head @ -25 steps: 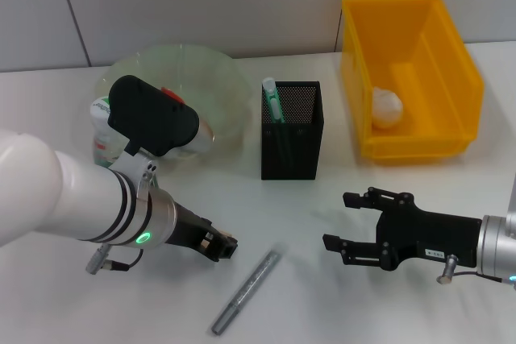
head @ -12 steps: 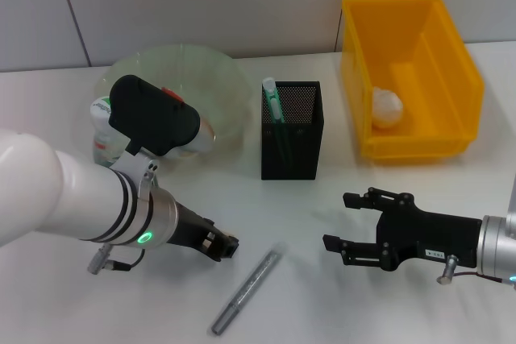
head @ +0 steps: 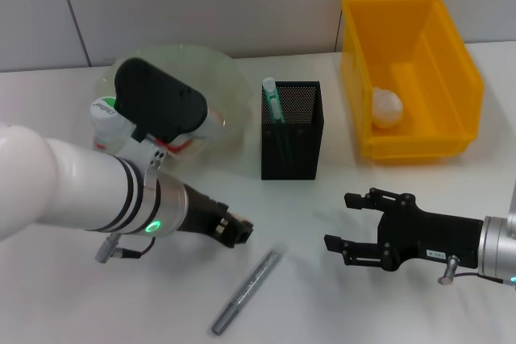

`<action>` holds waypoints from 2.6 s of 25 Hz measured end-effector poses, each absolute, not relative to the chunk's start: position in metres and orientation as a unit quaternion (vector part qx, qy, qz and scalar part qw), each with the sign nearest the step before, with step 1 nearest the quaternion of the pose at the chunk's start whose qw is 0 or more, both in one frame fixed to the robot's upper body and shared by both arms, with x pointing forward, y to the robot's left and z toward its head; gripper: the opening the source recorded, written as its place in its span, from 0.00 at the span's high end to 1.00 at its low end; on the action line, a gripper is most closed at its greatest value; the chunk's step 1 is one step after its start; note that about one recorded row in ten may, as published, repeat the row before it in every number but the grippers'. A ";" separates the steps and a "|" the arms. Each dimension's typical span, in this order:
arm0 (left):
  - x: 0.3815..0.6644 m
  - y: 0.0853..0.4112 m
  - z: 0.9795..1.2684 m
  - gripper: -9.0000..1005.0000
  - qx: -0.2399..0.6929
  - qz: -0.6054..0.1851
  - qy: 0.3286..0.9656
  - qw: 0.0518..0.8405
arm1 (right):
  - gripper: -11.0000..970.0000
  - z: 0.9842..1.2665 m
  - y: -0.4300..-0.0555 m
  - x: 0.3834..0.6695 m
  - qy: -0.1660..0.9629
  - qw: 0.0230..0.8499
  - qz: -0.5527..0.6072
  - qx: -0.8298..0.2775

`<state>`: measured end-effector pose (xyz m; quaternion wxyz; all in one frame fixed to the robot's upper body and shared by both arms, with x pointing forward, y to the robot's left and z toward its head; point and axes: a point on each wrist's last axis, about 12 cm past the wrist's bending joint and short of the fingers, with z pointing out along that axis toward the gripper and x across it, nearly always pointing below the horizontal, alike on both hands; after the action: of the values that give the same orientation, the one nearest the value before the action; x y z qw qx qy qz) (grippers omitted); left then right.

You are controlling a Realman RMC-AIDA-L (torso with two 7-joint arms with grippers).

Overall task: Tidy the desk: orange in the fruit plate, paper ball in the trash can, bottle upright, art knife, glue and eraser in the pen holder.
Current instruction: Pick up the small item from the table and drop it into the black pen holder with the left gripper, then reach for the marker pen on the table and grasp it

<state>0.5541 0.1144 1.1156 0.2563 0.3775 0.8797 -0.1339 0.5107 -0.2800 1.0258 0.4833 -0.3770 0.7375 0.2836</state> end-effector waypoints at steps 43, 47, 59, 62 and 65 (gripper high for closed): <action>0.595 0.075 1.151 0.57 0.331 -0.200 0.805 0.450 | 0.16 1.023 -0.280 0.513 0.749 0.480 0.283 -0.360; 0.599 0.074 1.147 0.57 0.329 -0.195 0.805 0.453 | 0.16 1.023 -0.280 0.514 0.749 0.479 0.282 -0.359; 0.603 0.074 1.140 0.55 0.338 -0.180 0.802 0.458 | 0.16 1.023 -0.280 0.514 0.750 0.479 0.282 -0.358; 0.603 0.073 1.140 0.48 0.341 -0.180 0.800 0.459 | 0.16 1.023 -0.280 0.514 0.750 0.479 0.282 -0.358; 0.603 0.070 1.146 0.40 0.341 -0.184 0.794 0.468 | 0.16 1.023 -0.280 0.514 0.750 0.479 0.282 -0.358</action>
<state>0.6032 0.0704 1.1457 0.4685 0.3410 0.7939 -0.1841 0.5141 -0.2795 1.0227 0.4786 -0.3584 0.7502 0.2821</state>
